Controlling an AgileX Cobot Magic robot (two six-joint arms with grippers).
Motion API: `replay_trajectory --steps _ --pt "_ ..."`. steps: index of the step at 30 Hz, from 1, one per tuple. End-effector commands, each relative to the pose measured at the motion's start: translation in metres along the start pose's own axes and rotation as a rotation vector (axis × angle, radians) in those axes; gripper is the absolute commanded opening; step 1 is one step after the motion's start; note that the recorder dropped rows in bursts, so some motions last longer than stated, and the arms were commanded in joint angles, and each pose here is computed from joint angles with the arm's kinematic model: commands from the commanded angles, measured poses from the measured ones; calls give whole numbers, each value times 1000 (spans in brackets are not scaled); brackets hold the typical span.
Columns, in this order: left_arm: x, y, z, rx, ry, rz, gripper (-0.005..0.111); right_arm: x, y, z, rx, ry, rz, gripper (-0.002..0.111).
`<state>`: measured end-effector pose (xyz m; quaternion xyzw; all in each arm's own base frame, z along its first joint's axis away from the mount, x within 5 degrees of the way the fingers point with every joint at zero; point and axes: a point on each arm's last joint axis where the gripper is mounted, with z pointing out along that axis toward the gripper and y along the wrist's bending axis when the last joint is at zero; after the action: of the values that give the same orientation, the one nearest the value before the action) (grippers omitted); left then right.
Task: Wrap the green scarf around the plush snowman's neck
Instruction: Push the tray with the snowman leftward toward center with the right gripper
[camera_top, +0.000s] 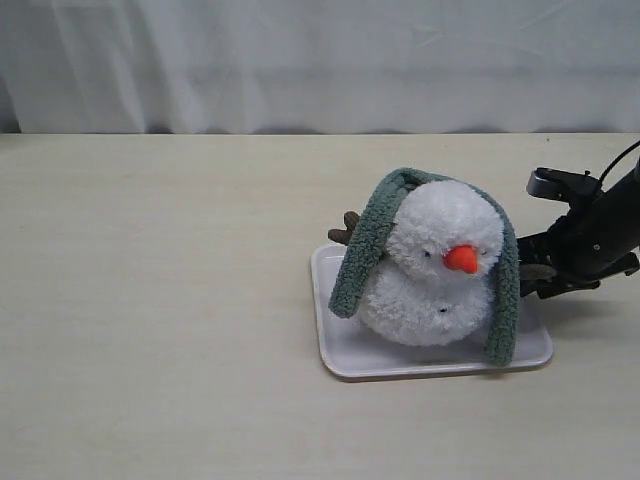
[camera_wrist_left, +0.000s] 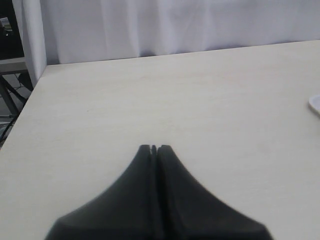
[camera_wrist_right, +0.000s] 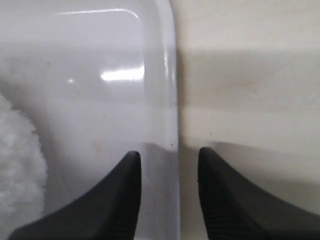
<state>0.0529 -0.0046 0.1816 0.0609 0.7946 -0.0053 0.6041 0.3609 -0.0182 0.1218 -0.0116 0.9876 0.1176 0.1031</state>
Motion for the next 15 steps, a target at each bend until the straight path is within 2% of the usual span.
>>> replay_trajectory --steps 1,9,11,15 --pt "0 0 0 -2 -7 -3 0 0 1 2 -11 -11 -6 37" --pt "0 0 0 -2 -7 -3 0 5 -2 17 -25 47 5 36" --pt "0 0 0 -2 -7 -3 0 5 -2 17 -28 54 6 30" --pt "0 0 0 -2 -7 -3 0 5 2 17 -64 53 41 11"
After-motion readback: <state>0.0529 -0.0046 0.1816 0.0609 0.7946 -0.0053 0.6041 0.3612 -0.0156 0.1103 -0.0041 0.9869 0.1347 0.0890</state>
